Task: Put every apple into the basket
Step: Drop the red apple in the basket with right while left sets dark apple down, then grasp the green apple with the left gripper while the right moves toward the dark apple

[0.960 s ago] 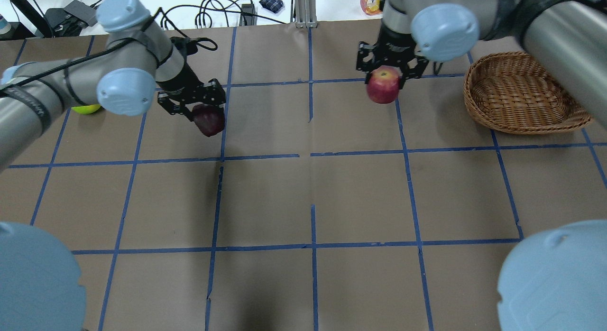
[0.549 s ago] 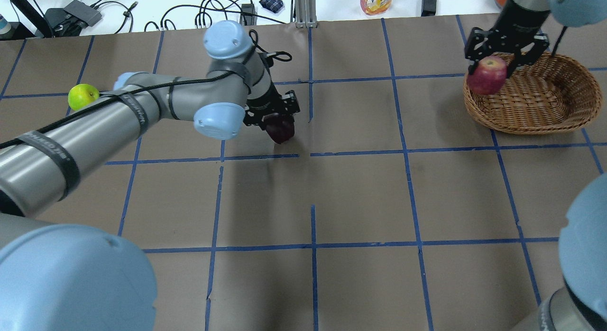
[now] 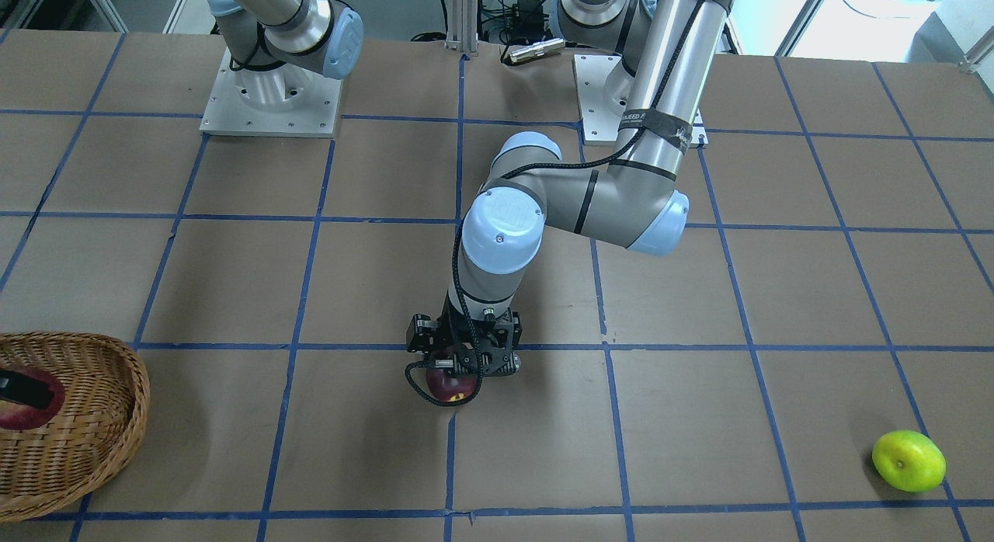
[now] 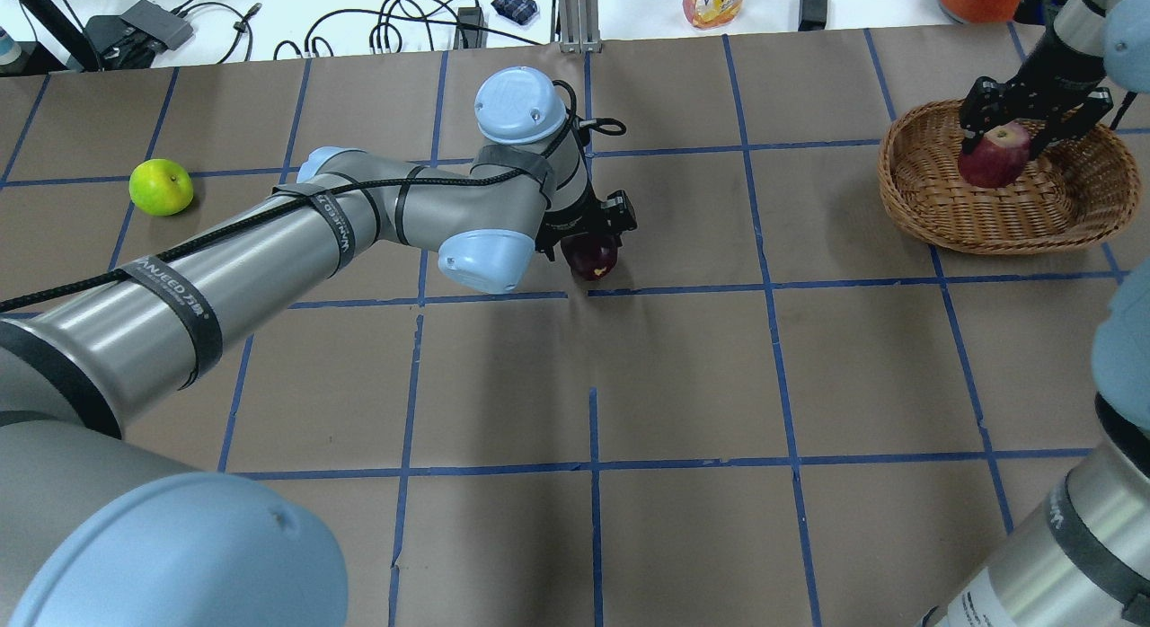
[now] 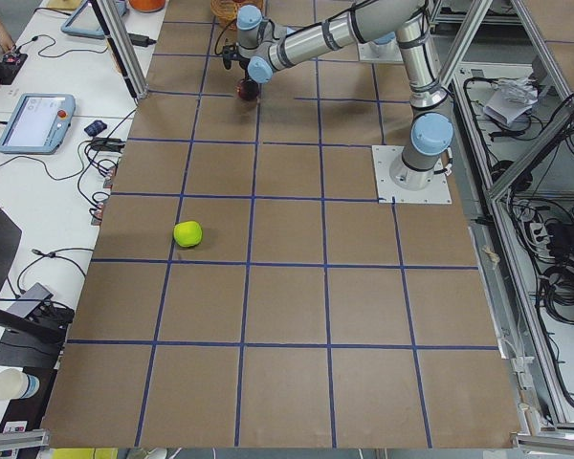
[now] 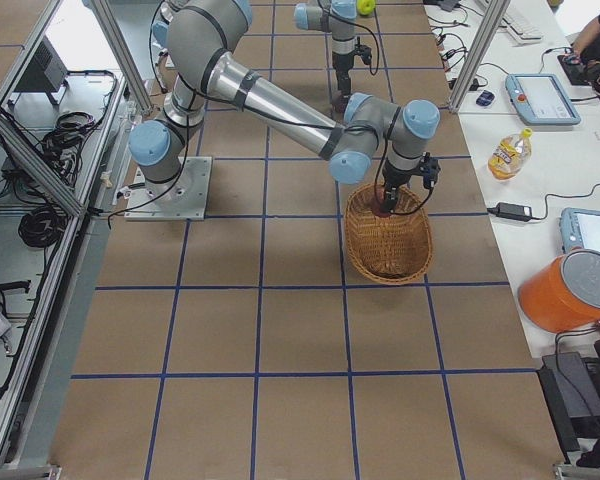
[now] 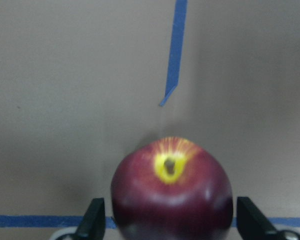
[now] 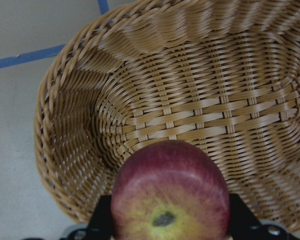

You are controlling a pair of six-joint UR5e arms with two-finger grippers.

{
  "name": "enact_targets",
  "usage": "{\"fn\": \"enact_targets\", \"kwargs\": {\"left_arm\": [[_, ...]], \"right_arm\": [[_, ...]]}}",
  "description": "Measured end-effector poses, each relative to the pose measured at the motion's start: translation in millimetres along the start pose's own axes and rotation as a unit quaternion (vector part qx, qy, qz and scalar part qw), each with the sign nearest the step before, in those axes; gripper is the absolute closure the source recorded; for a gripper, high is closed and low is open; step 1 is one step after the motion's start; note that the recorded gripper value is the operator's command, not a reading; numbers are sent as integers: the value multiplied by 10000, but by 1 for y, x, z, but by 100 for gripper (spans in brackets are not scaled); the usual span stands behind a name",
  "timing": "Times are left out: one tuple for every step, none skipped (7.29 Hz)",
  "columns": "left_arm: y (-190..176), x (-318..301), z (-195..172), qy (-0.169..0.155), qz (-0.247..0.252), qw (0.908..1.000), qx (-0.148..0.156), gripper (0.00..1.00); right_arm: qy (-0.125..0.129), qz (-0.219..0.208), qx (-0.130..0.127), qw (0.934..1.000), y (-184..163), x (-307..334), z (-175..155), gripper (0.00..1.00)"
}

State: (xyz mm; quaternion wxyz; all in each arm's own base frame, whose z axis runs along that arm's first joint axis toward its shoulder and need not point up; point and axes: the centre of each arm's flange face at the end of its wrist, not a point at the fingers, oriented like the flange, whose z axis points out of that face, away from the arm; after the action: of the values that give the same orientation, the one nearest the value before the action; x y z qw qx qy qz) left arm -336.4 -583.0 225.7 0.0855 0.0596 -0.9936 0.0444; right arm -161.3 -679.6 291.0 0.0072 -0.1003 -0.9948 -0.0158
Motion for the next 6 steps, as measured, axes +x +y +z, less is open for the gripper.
{"fn": "enact_targets", "kwargs": {"left_arm": [[-20, -29, -21, 12, -17, 10000, 60, 0], [-48, -85, -48, -56, 42, 10000, 29, 0], [-78, -173, -76, -151, 133, 9998, -92, 0], [-101, -271, -99, -197, 244, 9994, -158, 0], [-117, -363, -121, -237, 448, 9987, -110, 0], [-132, -433, -144, -306, 635, 9975, 2, 0]], "right_arm": [[118, 40, 44, 9999, -7, 12, 15, 100], [199, 55, 97, 9997, -13, 21, 30, 79], [213, 54, 89, 9997, -16, 27, 41, 51], [184, 60, 36, 9998, -16, 29, 46, 1], [149, 60, -48, 9999, -15, 29, 50, 0], [109, 61, -152, 9998, -13, 28, 51, 0]]}}
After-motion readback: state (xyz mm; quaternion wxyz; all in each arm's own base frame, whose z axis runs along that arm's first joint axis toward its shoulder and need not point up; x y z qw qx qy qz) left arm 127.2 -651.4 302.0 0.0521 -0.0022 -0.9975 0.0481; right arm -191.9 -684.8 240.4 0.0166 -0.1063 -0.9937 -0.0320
